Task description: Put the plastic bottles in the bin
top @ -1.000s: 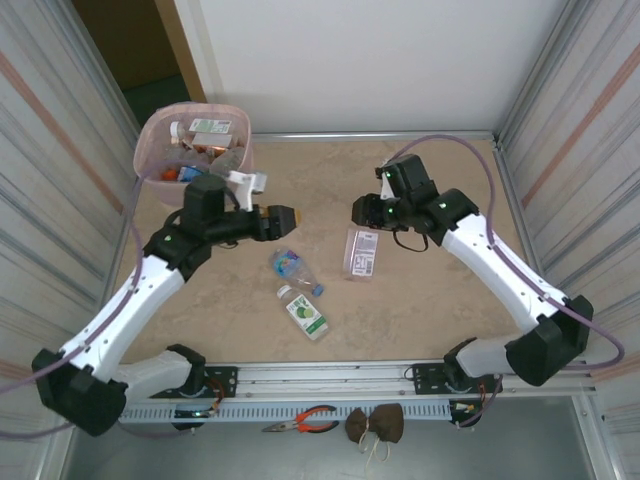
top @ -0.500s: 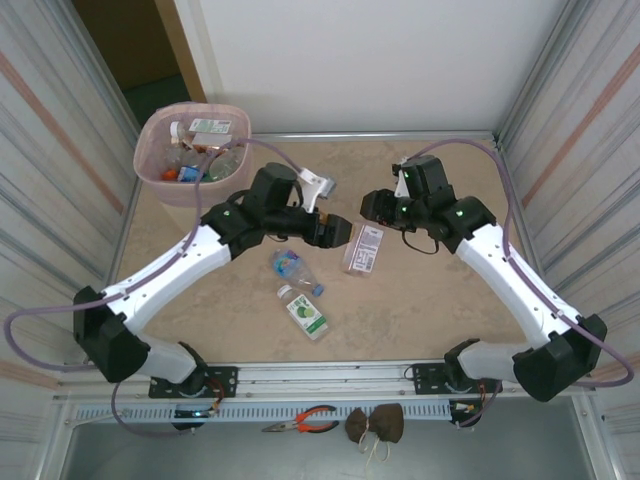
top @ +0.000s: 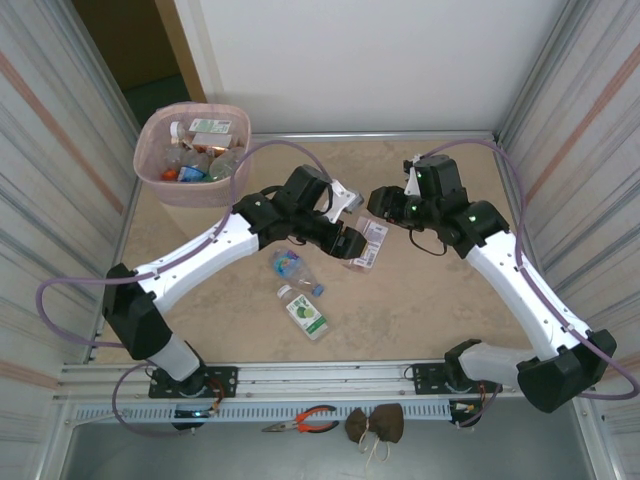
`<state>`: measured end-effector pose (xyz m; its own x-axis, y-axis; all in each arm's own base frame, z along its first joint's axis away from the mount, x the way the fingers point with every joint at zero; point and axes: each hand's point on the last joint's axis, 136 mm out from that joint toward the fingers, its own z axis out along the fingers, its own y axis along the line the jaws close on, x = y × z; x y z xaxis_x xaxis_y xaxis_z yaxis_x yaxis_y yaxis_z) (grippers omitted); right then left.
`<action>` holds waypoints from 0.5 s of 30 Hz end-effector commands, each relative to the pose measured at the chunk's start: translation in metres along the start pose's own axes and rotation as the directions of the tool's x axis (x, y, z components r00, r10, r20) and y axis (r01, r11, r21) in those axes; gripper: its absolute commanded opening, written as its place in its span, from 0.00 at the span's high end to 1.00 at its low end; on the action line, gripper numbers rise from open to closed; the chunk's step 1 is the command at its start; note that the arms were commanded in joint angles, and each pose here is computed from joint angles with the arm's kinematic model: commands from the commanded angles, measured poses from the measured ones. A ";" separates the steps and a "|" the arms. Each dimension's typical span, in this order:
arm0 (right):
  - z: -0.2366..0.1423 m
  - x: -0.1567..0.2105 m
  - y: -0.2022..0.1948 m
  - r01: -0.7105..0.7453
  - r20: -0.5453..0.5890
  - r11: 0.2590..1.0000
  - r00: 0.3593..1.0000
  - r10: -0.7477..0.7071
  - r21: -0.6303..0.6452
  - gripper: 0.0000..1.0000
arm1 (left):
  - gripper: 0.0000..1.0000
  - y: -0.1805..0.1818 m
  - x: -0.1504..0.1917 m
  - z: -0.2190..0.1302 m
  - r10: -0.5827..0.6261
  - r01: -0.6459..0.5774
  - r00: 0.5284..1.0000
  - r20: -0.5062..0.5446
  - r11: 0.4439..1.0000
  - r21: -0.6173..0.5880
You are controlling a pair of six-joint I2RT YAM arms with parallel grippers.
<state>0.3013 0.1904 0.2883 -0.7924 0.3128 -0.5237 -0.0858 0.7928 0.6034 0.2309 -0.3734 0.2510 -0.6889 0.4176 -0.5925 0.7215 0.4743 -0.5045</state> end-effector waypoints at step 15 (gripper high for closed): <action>-0.024 -0.013 0.003 -0.005 0.067 1.000 0.998 0.007 -0.024 0.25 | 0.57 -0.003 -0.011 -0.031 0.104 -0.101 0.994 0.042 0.992 -0.070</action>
<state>0.3007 0.1865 0.2953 -0.7836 0.3375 -0.5217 -0.0799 0.7779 0.6232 0.2313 -0.3667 0.2476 -0.6615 0.4506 -0.5994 0.7452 0.4845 -0.4582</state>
